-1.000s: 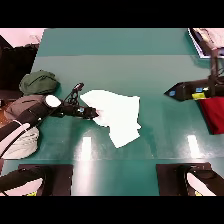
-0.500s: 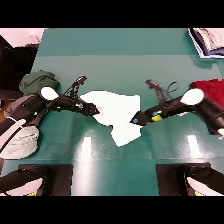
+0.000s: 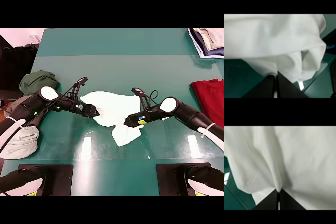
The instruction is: Fold the shirts.
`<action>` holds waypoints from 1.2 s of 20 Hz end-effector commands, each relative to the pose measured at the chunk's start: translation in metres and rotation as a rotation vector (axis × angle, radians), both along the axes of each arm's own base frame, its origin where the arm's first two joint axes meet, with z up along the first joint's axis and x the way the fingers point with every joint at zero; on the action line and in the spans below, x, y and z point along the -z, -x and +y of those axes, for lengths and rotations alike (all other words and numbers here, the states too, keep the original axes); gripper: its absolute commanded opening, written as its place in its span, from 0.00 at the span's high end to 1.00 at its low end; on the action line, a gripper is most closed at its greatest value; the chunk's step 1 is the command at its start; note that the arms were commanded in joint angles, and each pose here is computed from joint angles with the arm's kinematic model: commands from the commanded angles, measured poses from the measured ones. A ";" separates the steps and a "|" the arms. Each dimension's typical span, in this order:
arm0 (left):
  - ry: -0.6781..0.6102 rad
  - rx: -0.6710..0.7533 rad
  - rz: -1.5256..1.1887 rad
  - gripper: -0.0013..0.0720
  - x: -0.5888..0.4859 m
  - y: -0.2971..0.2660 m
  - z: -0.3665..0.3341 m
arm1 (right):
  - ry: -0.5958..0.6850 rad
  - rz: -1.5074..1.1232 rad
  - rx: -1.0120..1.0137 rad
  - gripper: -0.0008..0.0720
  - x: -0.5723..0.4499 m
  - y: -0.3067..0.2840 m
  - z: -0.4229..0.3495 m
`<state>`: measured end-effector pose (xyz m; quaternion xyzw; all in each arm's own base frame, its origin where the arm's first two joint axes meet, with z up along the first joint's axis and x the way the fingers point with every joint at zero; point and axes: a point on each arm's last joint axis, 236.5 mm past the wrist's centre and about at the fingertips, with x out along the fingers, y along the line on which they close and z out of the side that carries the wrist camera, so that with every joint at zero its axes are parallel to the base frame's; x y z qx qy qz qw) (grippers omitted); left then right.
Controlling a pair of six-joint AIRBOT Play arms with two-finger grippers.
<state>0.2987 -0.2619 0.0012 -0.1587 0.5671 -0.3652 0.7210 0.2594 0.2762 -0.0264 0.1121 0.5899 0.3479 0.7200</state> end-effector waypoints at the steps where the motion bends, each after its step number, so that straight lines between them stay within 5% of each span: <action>1: 0.002 0.054 0.028 0.95 -0.015 0.006 0.007 | 0.041 -0.110 0.025 0.97 -0.027 -0.015 -0.027; 6: -0.032 0.125 -0.074 0.95 -0.093 -0.018 0.043 | 0.265 -0.267 0.249 0.97 -0.119 -0.040 -0.174; 10: -0.120 0.056 -0.328 0.95 -0.176 -0.049 0.062 | 0.286 -0.450 0.503 0.97 -0.205 -0.048 -0.251; 15: -0.067 0.029 -0.657 0.95 -0.314 -0.029 0.065 | 0.285 -0.715 0.601 0.97 -0.311 -0.034 -0.270; 24: 0.042 -0.063 -1.081 0.95 -0.482 0.090 0.088 | 0.292 -1.049 0.607 0.97 -0.447 0.015 -0.257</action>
